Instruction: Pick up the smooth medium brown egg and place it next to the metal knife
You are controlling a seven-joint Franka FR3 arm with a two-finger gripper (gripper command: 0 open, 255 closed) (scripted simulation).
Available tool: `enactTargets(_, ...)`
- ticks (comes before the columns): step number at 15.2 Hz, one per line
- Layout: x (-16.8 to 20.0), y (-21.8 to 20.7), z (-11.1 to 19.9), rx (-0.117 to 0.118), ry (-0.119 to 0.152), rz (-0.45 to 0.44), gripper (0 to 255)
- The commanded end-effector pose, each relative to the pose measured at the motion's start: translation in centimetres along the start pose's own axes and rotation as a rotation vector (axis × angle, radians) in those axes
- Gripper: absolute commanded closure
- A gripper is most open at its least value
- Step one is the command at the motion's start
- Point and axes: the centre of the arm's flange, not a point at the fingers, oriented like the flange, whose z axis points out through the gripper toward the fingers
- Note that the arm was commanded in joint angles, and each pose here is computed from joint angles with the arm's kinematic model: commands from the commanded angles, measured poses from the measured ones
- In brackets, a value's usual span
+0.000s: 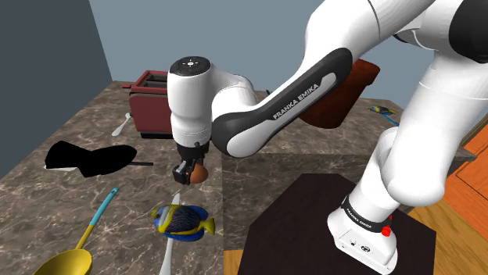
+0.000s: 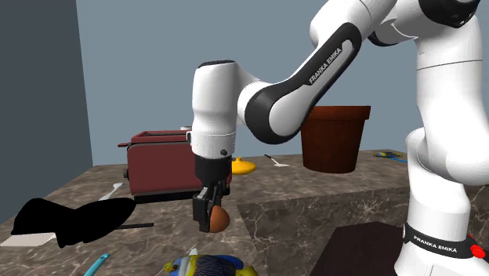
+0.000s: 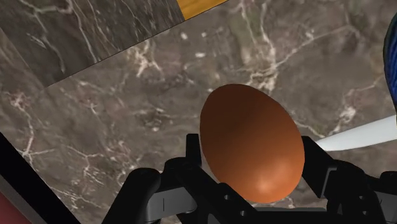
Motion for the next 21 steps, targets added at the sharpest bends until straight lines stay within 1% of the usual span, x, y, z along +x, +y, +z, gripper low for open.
enactTargets(1, 0.0, 0.0, 0.0, 0.000, 0.000, 0.000, 255)
enactTargets(4, 0.0, 0.0, 0.0, 0.000, 0.000, 0.000, 255)
enactTargets(5, 0.0, 0.0, 0.0, 0.000, 0.000, 0.000, 0)
enactTargets(10, 0.0, 0.0, 0.0, 0.000, 0.000, 0.000, 0)
enactTargets(14, 0.0, 0.0, -5.0, 0.000, 0.000, 0.000, 0)
enactTargets(21, 0.0, 0.0, -5.0, 0.000, 0.000, 0.000, 0)
